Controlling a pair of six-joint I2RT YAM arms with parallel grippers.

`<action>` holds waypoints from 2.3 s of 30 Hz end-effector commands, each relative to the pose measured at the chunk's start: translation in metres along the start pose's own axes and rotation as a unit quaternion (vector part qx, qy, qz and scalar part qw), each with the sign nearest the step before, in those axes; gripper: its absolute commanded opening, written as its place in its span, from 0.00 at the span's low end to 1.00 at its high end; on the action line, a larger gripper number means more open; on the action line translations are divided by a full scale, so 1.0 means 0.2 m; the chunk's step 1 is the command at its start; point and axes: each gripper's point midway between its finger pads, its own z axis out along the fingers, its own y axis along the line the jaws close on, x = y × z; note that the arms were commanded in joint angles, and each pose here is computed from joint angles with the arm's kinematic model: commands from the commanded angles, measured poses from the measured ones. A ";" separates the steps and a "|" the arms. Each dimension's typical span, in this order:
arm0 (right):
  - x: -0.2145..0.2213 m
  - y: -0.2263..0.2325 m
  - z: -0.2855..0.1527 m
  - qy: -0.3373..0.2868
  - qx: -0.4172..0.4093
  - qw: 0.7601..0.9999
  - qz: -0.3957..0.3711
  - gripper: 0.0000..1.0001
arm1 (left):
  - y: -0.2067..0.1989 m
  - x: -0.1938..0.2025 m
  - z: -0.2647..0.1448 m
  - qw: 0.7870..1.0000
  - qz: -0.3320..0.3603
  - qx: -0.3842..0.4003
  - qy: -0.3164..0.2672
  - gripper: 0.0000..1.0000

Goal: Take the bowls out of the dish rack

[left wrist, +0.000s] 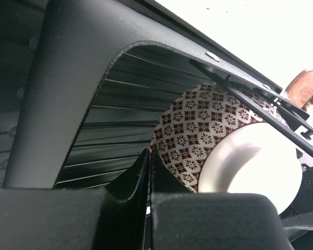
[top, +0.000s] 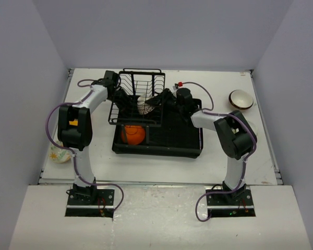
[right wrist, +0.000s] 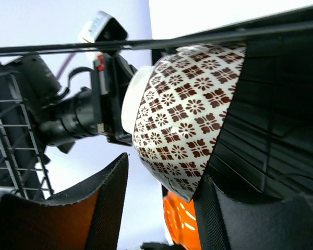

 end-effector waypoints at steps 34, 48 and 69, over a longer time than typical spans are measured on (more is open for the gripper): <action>0.22 0.39 -0.50 0.073 -0.105 0.988 -0.090 0.00 | -0.26 -0.11 -0.27 0.992 -0.011 0.114 -0.060 0.16; -0.22 0.27 -1.26 -0.038 0.149 0.966 -0.208 0.00 | -0.17 -0.08 -0.39 0.991 -0.009 0.104 -0.083 0.36; -1.41 -0.39 -1.60 -0.182 0.656 0.701 -0.213 0.00 | 0.01 0.12 -0.48 0.992 0.014 0.080 -0.095 0.38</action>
